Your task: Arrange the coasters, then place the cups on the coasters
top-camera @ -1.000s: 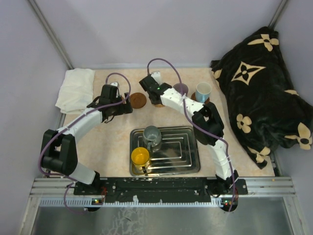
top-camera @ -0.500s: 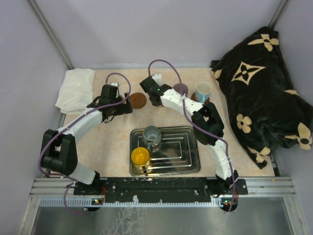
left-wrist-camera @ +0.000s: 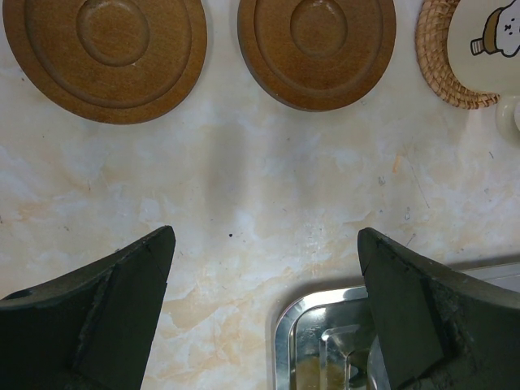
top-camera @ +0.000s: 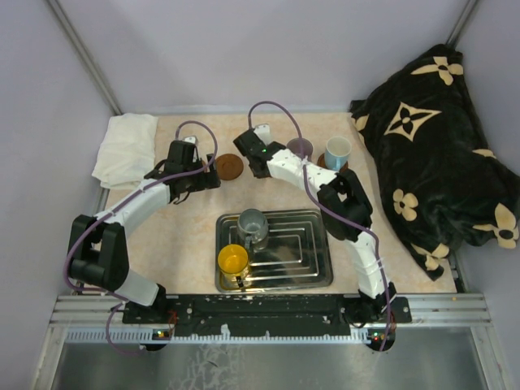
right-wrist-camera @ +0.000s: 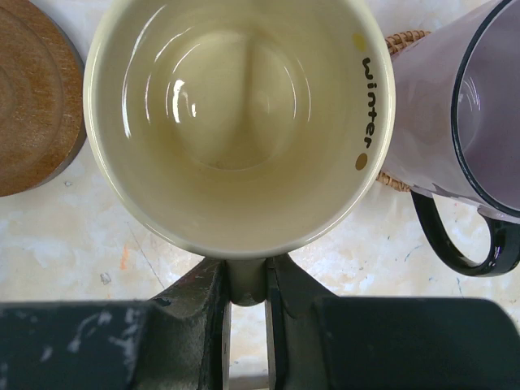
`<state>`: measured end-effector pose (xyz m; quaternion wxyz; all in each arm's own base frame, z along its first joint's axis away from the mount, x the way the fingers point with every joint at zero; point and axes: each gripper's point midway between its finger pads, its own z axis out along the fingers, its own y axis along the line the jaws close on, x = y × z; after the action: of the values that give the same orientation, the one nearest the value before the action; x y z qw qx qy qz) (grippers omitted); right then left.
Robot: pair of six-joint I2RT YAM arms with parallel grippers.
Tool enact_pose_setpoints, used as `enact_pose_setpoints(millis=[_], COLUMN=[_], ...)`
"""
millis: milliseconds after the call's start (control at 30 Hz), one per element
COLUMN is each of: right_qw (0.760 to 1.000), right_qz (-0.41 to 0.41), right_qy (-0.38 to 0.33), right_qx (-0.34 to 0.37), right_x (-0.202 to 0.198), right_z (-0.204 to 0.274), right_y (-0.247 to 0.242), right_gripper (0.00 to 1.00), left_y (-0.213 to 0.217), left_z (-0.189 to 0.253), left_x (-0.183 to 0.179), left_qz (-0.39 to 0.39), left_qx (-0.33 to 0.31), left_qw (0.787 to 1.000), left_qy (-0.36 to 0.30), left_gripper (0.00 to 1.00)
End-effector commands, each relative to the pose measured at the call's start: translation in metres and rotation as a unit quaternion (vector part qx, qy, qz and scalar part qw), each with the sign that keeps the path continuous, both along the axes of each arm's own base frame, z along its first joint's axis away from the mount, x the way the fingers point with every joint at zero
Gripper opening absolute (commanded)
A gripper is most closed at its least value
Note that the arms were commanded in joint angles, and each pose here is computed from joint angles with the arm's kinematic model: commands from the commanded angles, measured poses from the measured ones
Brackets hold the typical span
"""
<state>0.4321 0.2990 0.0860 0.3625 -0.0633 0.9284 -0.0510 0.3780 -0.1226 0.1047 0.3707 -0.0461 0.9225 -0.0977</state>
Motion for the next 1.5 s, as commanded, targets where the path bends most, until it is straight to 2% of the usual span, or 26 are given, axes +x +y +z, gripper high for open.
enact_pose_setpoints(millis=[0,400,1467], right_qw=[0.996,0.994,0.997], right_qz=[-0.025,-0.031,-0.027], right_qy=[-0.076,-0.087,-0.054], right_qx=[0.051,0.050,0.047], right_x=[0.022,0.032,0.029], right_z=[0.051,0.049,0.014], right_y=[0.005,0.004,0.010], right_gripper=[0.00,0.00,0.00], left_y=[0.000,0.001,0.000], left_z=[-0.002,-0.003,-0.007], left_x=[0.001,0.001,0.003], left_qz=[-0.001,-0.002,-0.003], left_qx=[-0.001,0.000,0.002], left_qw=[1.000,1.000,1.000], left_qy=[0.003,0.005,0.010], left_gripper=[1.00,1.00,1.00])
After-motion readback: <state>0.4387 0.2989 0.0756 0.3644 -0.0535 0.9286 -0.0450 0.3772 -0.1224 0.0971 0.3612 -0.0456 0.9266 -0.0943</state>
